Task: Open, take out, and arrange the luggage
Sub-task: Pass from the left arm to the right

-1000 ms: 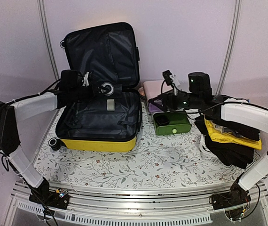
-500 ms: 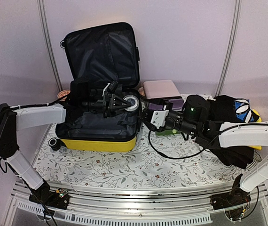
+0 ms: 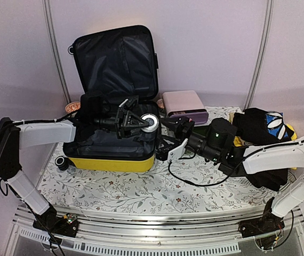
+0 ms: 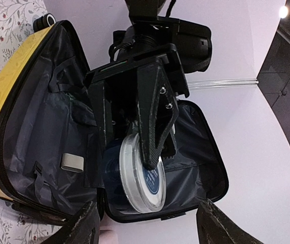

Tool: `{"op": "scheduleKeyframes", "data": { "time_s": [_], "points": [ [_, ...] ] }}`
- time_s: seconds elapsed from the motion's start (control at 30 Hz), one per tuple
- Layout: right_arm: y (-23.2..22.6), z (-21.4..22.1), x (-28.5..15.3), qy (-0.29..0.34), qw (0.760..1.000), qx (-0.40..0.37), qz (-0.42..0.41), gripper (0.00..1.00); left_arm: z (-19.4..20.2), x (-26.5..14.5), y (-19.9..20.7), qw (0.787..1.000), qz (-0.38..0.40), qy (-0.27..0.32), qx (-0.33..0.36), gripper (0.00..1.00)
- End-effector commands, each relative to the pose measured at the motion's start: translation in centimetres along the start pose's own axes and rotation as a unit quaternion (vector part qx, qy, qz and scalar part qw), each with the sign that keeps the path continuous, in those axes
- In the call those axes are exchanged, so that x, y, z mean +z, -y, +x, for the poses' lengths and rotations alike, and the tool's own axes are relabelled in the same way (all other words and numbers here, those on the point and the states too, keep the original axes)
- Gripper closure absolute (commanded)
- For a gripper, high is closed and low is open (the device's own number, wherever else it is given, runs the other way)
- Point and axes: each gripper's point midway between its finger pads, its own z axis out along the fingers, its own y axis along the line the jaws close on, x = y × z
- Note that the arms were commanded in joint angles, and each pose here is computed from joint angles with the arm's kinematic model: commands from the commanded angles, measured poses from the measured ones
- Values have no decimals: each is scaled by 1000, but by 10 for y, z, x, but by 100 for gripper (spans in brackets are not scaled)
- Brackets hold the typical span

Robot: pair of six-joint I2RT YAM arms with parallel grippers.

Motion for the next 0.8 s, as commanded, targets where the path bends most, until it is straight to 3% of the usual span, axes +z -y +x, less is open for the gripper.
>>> {"op": "scheduleKeyframes", "data": {
  "time_s": [0.0,0.13,0.27,0.4,0.5,0.7,0.73,0.77],
  "points": [
    [-3,1,4,-11,999,-50,12,32,10,5,16,999,21,-23,17,91],
    [-3,-1,8,-8,998,-58,18,34,14,9,16,999,24,-30,16,91],
    [-6,-1,12,-11,998,-66,17,46,19,11,19,999,29,-39,16,91],
    [-9,-2,15,-12,997,-75,17,52,22,14,20,998,33,-47,17,91],
    [-8,-2,15,-14,997,-79,22,66,24,15,21,998,38,-51,16,90],
    [-5,-1,10,-20,996,-78,29,86,26,17,23,997,53,-58,19,72],
    [-5,-2,8,-21,996,-76,30,87,26,17,24,997,53,-58,20,65],
    [-4,-1,6,-23,996,-75,31,88,26,17,23,997,53,-57,20,53]
  ]
}}
